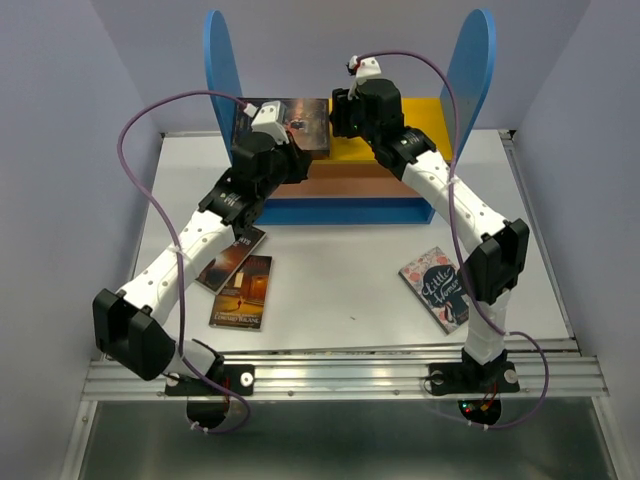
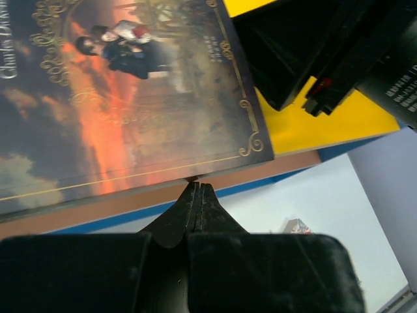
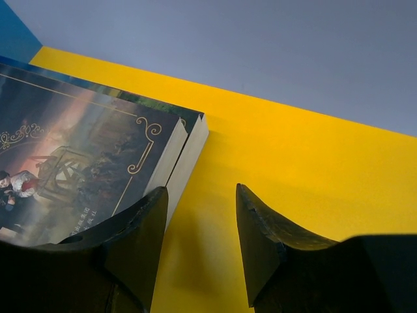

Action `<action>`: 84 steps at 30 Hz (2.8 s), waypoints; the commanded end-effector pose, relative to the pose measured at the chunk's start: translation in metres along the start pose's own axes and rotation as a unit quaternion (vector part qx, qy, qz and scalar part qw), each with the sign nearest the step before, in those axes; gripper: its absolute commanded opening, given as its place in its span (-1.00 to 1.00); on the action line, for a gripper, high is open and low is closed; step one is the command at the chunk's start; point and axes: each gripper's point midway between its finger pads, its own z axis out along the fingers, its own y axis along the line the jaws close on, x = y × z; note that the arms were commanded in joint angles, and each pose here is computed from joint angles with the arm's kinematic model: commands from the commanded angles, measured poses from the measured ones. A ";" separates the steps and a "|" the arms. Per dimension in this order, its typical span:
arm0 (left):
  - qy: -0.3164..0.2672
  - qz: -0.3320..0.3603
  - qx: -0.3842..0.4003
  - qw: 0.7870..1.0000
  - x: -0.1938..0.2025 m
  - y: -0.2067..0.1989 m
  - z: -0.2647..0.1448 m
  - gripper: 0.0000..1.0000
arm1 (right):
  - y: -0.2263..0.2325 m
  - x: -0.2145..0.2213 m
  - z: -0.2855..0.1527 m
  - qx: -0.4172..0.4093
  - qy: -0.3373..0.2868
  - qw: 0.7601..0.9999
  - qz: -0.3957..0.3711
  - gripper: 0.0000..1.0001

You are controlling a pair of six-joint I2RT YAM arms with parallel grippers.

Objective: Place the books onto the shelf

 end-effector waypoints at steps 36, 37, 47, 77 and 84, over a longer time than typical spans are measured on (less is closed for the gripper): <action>-0.129 -0.017 -0.158 0.979 -0.077 0.080 -0.043 -1.00 | 0.029 -0.025 -0.026 -0.077 -0.038 0.996 0.016 0.07; -0.134 -0.017 -0.157 0.978 -0.081 0.080 -0.042 -1.00 | 0.030 -0.024 -0.024 -0.078 -0.038 0.996 0.014 0.07; -0.133 -0.006 -0.150 0.980 -0.094 0.078 -0.033 -1.00 | 0.034 -0.030 -0.016 -0.087 -0.047 0.995 0.008 0.07; -0.079 -0.075 -0.173 0.979 -0.029 0.098 -0.112 0.98 | -0.045 -0.027 -0.098 0.126 -0.076 0.985 0.089 0.99; -0.016 -0.107 -0.178 0.978 0.042 0.117 -0.117 0.98 | -0.067 0.054 -0.157 0.155 -0.011 0.979 0.135 1.00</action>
